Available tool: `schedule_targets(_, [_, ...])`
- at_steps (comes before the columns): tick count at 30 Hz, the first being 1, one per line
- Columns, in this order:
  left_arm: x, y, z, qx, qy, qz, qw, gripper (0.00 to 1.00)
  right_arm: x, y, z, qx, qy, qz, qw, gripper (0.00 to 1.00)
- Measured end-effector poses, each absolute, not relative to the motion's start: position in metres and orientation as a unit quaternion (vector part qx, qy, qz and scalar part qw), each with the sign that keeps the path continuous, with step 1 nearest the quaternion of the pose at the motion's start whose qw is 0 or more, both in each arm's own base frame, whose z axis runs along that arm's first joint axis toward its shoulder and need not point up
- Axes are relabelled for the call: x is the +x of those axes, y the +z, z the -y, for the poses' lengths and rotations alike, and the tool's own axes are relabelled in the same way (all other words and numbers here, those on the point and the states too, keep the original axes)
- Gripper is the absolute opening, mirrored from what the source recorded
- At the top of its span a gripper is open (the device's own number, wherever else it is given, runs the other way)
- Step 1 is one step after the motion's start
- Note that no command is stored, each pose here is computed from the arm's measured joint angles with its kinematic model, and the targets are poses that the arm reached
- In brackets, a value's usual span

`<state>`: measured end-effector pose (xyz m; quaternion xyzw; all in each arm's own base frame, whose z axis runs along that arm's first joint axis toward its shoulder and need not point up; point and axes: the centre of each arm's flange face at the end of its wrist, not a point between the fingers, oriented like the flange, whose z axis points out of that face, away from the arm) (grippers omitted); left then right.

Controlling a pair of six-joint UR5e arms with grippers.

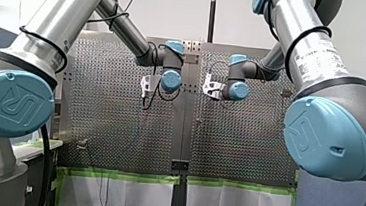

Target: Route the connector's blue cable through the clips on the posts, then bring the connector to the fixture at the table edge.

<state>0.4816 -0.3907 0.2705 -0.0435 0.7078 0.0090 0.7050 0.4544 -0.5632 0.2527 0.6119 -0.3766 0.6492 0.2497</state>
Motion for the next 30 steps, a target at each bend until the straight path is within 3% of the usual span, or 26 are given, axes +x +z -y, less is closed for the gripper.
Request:
schedule_targets(13, [0.492,0.291,0.403,-0.037,-0.004,-0.684,0.728,1.0,0.456,0.25,0.563,0.613,0.648,0.377,0.249,0.0])
schedule_targets(30, [0.503,0.294,0.392,-0.044,0.005,-0.681,0.73,1.0,0.457,0.246,0.562,0.615,0.647,0.377,0.246,0.0])
